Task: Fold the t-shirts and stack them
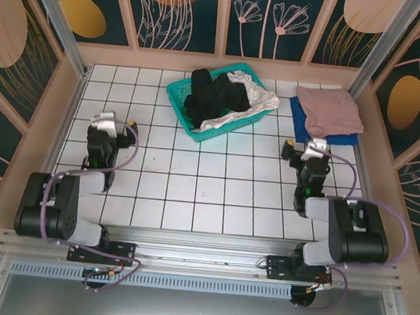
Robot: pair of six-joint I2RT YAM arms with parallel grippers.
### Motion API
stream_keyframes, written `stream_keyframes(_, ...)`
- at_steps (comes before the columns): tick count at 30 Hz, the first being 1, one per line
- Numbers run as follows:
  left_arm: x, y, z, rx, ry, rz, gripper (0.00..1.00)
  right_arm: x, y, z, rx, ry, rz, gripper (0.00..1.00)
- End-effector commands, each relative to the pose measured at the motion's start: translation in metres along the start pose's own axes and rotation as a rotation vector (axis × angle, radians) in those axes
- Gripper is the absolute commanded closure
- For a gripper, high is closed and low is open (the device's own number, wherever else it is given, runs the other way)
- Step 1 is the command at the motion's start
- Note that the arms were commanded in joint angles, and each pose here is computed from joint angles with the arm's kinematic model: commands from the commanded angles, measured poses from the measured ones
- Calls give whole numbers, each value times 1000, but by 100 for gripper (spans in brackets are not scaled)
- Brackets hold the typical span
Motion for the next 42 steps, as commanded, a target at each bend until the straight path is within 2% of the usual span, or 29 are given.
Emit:
stream_keyframes(1, -80, 14, -3, 33, 206, 10, 1, -61, 12, 29, -13, 81, -127, 1)
stream_keyframes(3, -114, 31, -5, 69, 374, 23, 1, -80, 27, 25, 16, -147, -201, 1)
stream_keyframes(5, -131, 44, -7, 94, 452, 34, 1, -78, 43, 5, 145, -396, -173, 1)
stream_keyframes(6, -137, 50, -17, 216, 428, 8, 1, -77, 49, -1, 105, -453, -167, 1)
stream_keyframes(7, -141, 55, -26, 329, 397, -17, 1, -78, 52, 3, -37, -418, -125, 1)
stream_keyframes(8, -141, 59, -34, 399, 380, -20, 1, -79, 54, 7, -168, -386, -76, 1)
stream_keyframes(9, -139, 60, -40, 418, 365, 0, 1, -79, 54, 6, -195, -401, -21, 1)
stream_keyframes(12, -129, 60, -81, 454, 188, 95, 1, -72, 47, 7, -170, -404, 121, 1)
stream_keyframes(15, -109, 56, -134, 561, 12, 186, 1, -62, 42, 12, -200, -395, 233, 1)
stream_keyframes(21, -67, 41, -213, 739, -316, 377, 1, -43, 41, 9, -176, -456, 310, 1)
stream_keyframes(23, -55, 31, -225, 744, -411, 443, 1, -40, 41, 7, -166, -452, 326, 1)
stream_keyframes(26, -39, 11, -231, 666, -539, 508, 2, -36, 42, 5, -156, -446, 348, 1)
stream_keyframes(33, -4, -21, -244, 654, -694, 622, 7, -24, 45, 0, -134, -445, 383, 1)
stream_keyframes(37, 13, -33, -254, 668, -733, 698, 17, -16, 48, -5, -116, -442, 385, 1)
stream_keyframes(39, 20, -37, -258, 662, -746, 737, 28, -14, 48, -6, -109, -430, 391, 1)
stream_keyframes(42, 23, -41, -259, 635, -733, 770, 50, -12, 48, -10, -90, -409, 398, 1)
Point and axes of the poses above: each hand's point on the last joint's axis, 136 mm out from that joint toward the fingers, its own y axis back along the fingers, its own z axis along the line the jaws close on, x = y × z, the point moved 8 cm from there along y, back along the fingers, and after that the axes turned 8 degrees about -y, right-handed, at the moved point
